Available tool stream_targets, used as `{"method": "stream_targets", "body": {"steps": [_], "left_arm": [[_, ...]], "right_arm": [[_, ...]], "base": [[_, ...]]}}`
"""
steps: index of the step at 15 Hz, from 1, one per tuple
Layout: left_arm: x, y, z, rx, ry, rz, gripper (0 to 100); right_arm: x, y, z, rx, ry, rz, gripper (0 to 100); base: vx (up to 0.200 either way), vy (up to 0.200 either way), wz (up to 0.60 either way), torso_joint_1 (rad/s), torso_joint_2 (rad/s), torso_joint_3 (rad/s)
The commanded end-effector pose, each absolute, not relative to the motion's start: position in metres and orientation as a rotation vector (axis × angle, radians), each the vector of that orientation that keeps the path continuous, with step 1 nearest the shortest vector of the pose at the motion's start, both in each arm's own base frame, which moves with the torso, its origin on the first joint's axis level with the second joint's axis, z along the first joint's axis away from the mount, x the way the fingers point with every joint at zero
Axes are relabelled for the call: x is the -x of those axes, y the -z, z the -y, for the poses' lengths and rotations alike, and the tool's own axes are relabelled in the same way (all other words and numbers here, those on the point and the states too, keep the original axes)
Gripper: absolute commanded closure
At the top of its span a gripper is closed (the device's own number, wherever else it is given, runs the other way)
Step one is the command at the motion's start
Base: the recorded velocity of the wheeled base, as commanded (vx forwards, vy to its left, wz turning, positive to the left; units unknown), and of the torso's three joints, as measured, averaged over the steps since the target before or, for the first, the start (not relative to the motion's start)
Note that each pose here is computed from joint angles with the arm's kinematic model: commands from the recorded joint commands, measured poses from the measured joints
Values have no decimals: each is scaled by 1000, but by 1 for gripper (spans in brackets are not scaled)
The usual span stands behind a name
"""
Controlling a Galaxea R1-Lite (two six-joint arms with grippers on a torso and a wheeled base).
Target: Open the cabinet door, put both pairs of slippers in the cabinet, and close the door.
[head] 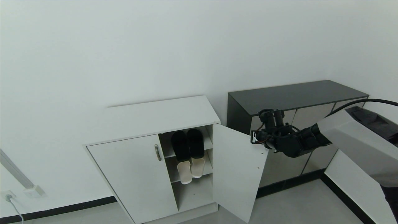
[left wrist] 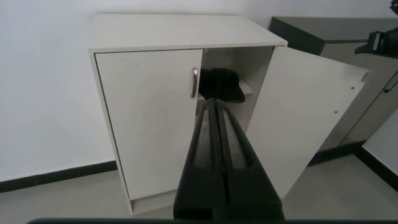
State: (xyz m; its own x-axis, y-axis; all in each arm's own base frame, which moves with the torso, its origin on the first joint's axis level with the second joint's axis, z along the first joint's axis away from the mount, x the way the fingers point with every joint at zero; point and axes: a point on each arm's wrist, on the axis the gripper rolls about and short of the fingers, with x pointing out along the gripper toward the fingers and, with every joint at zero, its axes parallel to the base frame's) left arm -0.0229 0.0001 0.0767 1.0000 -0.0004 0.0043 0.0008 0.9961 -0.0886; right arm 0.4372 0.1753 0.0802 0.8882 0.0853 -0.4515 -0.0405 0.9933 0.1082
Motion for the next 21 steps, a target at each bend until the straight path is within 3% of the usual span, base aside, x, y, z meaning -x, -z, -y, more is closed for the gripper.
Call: {"method": "stream_targets", "body": {"steps": [1, 6, 12, 21], "left_arm": [[23, -77, 0, 89, 0, 5, 100], [23, -77, 0, 89, 0, 5, 100], [23, -77, 0, 89, 0, 5, 100], [23, -77, 0, 89, 0, 5, 100]], "right_arm": [[-438, -76, -176, -94, -64, -481, 100], [-430, -77, -182, -85, -76, -491, 100], [-368, -87, -226, -80, -213, -497, 100], [-308, -114, -244, -26, -363, -430, 100]], "base": [[0, 0, 0, 0, 0, 0], [0, 0, 0, 0, 0, 0], [0, 0, 0, 0, 0, 0], [0, 0, 0, 0, 0, 0]]}}
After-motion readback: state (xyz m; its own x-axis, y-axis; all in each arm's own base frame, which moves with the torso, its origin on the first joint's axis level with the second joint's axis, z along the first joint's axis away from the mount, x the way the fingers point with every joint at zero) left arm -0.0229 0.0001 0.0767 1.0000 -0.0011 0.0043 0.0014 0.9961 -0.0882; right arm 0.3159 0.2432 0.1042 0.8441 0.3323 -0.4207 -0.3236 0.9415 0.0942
